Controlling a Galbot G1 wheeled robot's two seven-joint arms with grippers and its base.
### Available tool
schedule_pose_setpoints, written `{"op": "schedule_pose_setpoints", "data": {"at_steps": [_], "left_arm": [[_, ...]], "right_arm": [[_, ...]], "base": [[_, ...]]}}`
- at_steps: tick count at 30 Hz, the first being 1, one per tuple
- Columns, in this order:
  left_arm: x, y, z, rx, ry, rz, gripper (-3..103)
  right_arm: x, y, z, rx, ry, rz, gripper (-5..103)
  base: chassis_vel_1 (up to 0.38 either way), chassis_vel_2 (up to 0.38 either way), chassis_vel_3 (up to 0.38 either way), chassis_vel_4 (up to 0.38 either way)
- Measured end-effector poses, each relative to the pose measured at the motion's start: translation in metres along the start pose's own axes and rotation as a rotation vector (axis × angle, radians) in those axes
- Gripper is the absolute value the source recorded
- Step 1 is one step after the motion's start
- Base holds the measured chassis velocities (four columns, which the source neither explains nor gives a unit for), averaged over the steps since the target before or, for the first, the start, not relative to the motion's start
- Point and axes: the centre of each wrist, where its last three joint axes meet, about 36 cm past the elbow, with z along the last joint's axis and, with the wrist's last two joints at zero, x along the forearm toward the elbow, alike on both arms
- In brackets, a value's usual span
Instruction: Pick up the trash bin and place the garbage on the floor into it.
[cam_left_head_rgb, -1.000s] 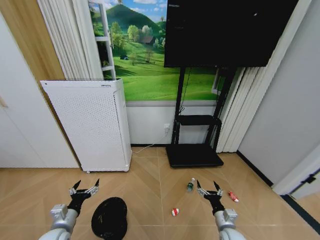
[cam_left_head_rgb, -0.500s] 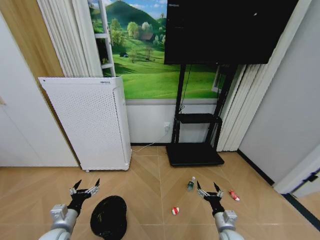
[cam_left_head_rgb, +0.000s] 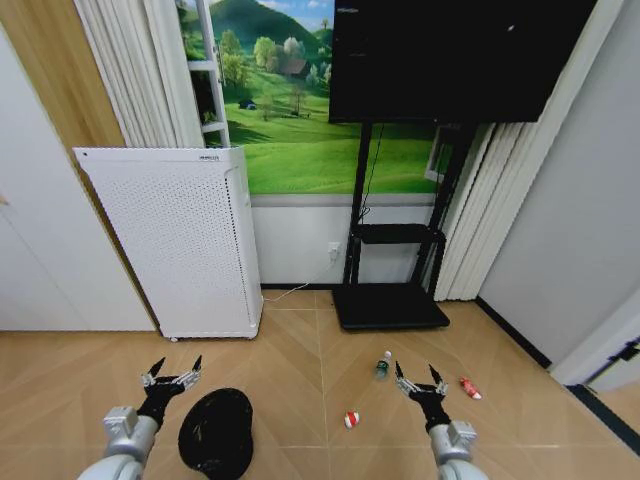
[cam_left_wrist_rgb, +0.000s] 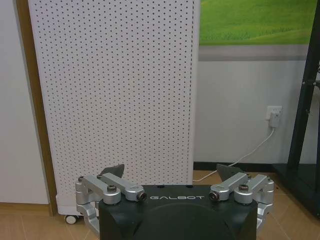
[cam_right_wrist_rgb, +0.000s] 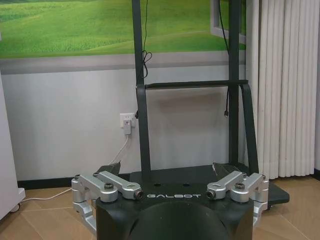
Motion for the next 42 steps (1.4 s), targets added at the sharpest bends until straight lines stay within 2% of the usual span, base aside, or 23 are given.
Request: {"op": "schedule_pose_setpoints", "data": {"at_steps": [42], "left_arm": [[-0.001,0.003,0.006,-0.011,0.008,-0.003,100]], "right_arm": [[0.011,0.0,0.011,-0.016,0.001,0.027,100]], "base": [[0.0,0.0,0.0,0.0]]}}
